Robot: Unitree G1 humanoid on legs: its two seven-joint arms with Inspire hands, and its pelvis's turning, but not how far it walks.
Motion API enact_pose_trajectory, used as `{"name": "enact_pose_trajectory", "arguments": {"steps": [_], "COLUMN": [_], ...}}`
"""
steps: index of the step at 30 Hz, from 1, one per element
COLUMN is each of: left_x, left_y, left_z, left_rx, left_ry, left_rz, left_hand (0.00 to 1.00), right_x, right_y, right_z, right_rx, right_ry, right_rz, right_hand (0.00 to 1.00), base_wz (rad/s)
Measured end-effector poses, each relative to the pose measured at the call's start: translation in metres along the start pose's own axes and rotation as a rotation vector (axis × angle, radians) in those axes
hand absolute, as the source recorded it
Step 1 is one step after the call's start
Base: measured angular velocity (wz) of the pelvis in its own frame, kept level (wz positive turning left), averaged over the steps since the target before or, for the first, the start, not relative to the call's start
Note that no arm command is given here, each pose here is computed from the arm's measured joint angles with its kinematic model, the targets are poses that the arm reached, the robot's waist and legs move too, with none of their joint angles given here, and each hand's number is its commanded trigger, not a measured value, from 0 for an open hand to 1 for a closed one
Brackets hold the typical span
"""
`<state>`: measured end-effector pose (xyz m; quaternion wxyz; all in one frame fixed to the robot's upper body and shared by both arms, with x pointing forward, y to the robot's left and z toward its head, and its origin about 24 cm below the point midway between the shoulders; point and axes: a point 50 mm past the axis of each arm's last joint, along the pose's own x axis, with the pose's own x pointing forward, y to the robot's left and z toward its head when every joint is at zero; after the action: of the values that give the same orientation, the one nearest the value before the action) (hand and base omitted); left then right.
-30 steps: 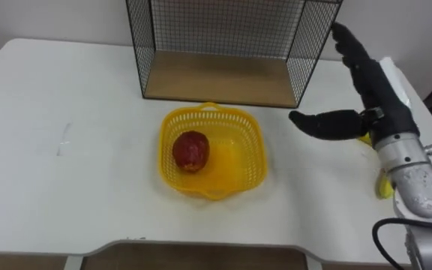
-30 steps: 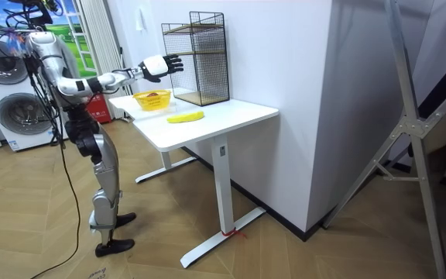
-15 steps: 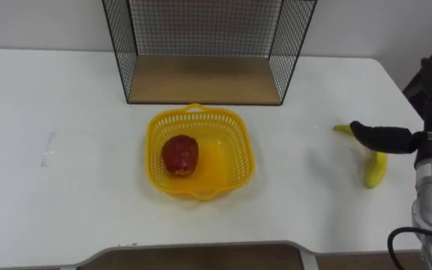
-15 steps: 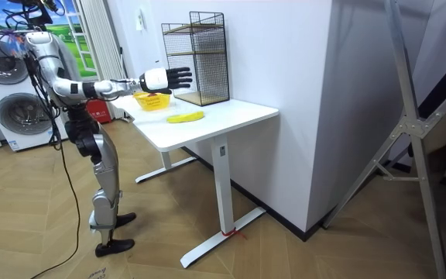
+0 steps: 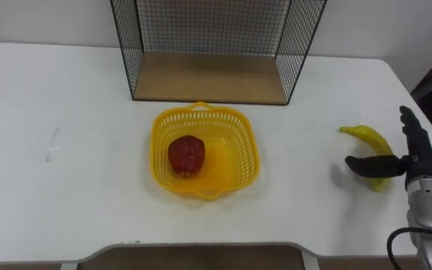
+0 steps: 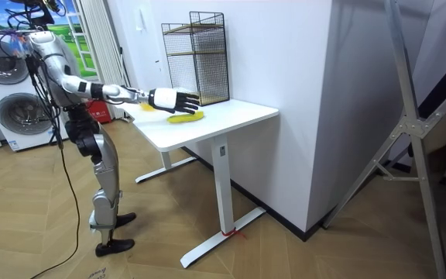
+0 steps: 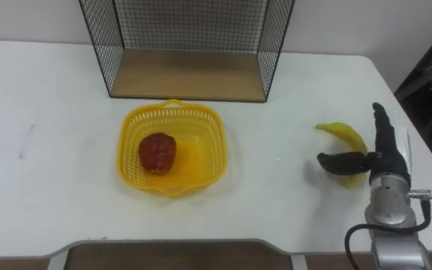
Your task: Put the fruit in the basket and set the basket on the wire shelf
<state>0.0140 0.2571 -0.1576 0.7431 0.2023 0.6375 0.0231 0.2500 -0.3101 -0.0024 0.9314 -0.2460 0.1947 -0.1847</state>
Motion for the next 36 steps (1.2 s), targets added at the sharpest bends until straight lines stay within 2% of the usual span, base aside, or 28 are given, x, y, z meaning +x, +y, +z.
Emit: {"name": "enact_pose_trajectory", "arguments": {"steps": [10,20,21,22,23,30,36], "left_x": [-0.001,0.001,0.001,0.001,0.0,0.001,0.001], "left_y": [0.005,0.014,0.015,0.015,0.016,0.013,0.014], "left_z": [-0.006,-0.008,-0.009,-0.01,-0.011,-0.019,-0.017], "left_rx": [-0.033,-0.043,-0.041,-0.04,-0.032,-0.034,-0.035], "left_ry": [0.032,0.074,0.078,0.082,0.093,0.149,0.148], "left_rz": [-0.012,0.009,0.012,0.013,0.016,0.002,-0.001], "left_hand": [0.0,0.0,0.0,0.0,0.0,0.0,0.0], "right_x": [0.015,0.019,0.019,0.019,0.018,0.018,0.016], "right_y": [0.002,-0.017,-0.018,-0.018,-0.019,-0.029,-0.037], "right_z": [-0.013,-0.039,-0.041,-0.042,-0.044,-0.046,-0.048], "right_rx": [0.111,0.012,0.003,-0.004,-0.025,-0.11,-0.182], "right_ry": [0.137,0.299,0.308,0.311,0.319,0.33,0.333], "right_rz": [0.078,0.168,0.168,0.169,0.17,0.151,0.128], "right_hand": [0.0,0.02,0.16,0.71,1.0,1.0,1.0], "base_wz": [0.04,0.14,0.19,0.14,0.06,0.05,0.02]}}
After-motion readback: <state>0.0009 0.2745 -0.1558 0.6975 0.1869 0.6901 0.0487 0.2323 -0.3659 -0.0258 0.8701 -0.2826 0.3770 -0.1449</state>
